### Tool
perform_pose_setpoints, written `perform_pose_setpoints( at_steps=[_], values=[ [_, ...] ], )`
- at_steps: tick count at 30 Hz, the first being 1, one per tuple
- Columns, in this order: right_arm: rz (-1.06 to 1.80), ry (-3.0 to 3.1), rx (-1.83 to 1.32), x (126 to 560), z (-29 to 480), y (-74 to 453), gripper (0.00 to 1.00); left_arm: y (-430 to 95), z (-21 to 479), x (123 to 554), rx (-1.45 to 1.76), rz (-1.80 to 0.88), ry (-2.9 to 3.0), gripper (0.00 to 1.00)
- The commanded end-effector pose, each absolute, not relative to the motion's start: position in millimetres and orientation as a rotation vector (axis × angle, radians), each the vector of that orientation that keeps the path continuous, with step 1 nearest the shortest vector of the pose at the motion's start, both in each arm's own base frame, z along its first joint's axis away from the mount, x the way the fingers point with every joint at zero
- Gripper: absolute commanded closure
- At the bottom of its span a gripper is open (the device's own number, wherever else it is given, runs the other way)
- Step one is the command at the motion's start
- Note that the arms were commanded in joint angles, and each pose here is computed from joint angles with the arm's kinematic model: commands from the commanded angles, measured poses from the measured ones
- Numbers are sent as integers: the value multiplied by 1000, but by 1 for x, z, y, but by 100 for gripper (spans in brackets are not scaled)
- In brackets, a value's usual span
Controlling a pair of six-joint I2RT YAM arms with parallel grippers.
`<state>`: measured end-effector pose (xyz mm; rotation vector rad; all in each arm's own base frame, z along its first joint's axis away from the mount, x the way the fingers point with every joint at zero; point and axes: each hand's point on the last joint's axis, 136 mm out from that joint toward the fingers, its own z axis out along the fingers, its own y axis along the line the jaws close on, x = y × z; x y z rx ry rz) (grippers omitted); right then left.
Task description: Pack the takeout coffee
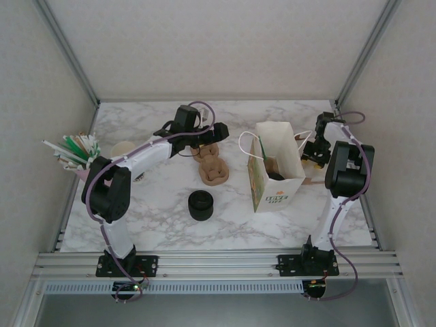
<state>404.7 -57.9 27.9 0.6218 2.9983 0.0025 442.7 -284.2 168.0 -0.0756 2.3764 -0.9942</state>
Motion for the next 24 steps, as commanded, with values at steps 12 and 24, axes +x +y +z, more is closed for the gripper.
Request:
perform_pose_setpoints(
  at_steps=[12, 24],
  values=[
    [-35, 2938, 594, 406, 60, -60, 63, -291, 180, 445, -32, -999, 2351, 0],
    [-24, 2925, 593, 407, 66, -59, 64, -291, 181, 446, -34, -999, 2350, 0]
  ],
)
